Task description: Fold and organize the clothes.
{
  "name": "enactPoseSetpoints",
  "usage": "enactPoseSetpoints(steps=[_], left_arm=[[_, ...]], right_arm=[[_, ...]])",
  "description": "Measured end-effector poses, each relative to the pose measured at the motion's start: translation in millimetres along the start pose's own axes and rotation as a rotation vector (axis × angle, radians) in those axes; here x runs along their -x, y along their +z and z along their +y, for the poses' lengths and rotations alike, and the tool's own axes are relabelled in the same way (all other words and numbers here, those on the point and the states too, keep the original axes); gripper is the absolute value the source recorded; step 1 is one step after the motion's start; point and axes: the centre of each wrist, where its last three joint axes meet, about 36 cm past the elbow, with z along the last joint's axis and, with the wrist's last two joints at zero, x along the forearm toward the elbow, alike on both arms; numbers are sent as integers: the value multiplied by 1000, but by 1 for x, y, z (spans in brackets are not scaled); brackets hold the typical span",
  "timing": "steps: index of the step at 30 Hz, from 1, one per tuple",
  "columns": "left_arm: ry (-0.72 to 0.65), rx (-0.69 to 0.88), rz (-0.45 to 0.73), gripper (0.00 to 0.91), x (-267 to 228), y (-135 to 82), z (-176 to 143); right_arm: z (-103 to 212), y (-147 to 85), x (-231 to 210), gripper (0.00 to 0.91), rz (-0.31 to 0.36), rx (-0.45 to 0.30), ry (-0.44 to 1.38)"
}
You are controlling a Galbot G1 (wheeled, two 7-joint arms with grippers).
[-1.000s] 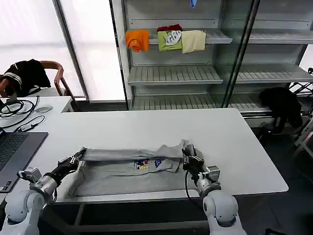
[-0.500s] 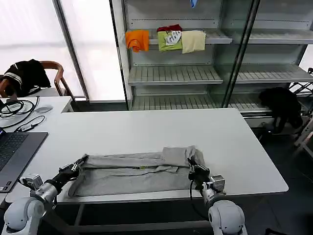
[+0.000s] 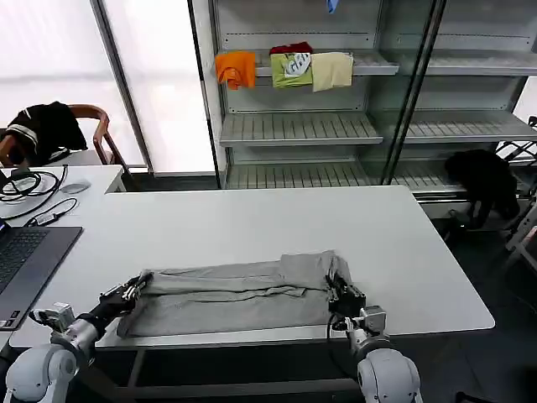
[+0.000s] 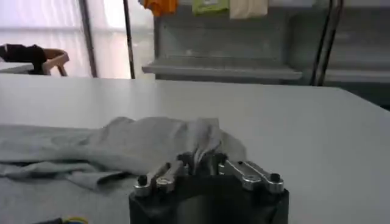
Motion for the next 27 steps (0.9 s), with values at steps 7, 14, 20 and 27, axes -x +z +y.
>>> enactPoseSetpoints(steps=[7, 14, 20, 27], left_arm=[[-89, 57, 3, 907, -6, 3, -17], [-178, 89, 24, 262, -12, 16, -39], [-214, 100, 43, 10, -17, 26, -52], [-220, 91, 49, 10, -20, 30, -62]], right_arm=[[-8, -13, -1, 907, -117, 18, 17], [-7, -33, 4, 907, -203, 46, 14], [-2, -45, 11, 907, -249, 59, 3], [-2, -47, 18, 907, -264, 68, 0]])
